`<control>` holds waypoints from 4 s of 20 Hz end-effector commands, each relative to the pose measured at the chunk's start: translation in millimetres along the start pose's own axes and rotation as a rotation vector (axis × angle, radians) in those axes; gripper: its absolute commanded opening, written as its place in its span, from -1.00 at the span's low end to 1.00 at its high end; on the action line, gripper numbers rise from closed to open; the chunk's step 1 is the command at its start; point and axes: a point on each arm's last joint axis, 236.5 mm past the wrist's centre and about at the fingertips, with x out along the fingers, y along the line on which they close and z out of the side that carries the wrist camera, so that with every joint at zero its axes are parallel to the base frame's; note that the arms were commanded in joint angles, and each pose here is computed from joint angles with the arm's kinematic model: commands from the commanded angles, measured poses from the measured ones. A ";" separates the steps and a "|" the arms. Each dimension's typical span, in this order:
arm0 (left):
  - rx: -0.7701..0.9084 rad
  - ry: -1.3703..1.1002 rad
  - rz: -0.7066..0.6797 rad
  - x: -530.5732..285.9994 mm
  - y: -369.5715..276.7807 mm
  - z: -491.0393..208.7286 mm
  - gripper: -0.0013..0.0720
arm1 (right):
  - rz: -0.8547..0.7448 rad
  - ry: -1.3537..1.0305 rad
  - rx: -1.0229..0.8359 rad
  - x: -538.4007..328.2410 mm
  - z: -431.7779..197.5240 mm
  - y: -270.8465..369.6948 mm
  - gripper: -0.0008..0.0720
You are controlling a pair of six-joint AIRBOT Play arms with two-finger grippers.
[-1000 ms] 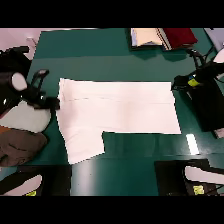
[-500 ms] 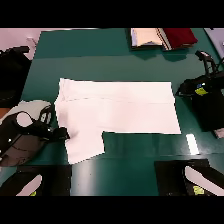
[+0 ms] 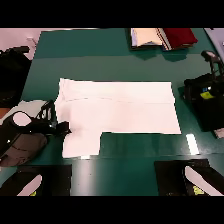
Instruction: Fold the shirts.
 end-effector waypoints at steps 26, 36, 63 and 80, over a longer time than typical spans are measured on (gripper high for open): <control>0.190 -0.005 0.073 -69.2 -11.4 -22.3 -0.89 | 0.072 0.224 0.182 68.5 -114.7 -33.4 -0.93; 0.257 -0.222 0.062 -101.7 -34.9 29.2 -0.88 | -0.008 0.077 0.155 22.5 -53.0 -48.0 -0.94; 0.192 -0.253 0.021 -48.3 -62.4 194.3 -0.88 | 0.203 0.125 0.287 117.8 54.9 -110.4 0.57; 0.321 -0.296 -0.159 24.2 -202.2 164.5 -0.89 | 0.362 -0.026 0.152 116.0 97.7 -45.6 -0.94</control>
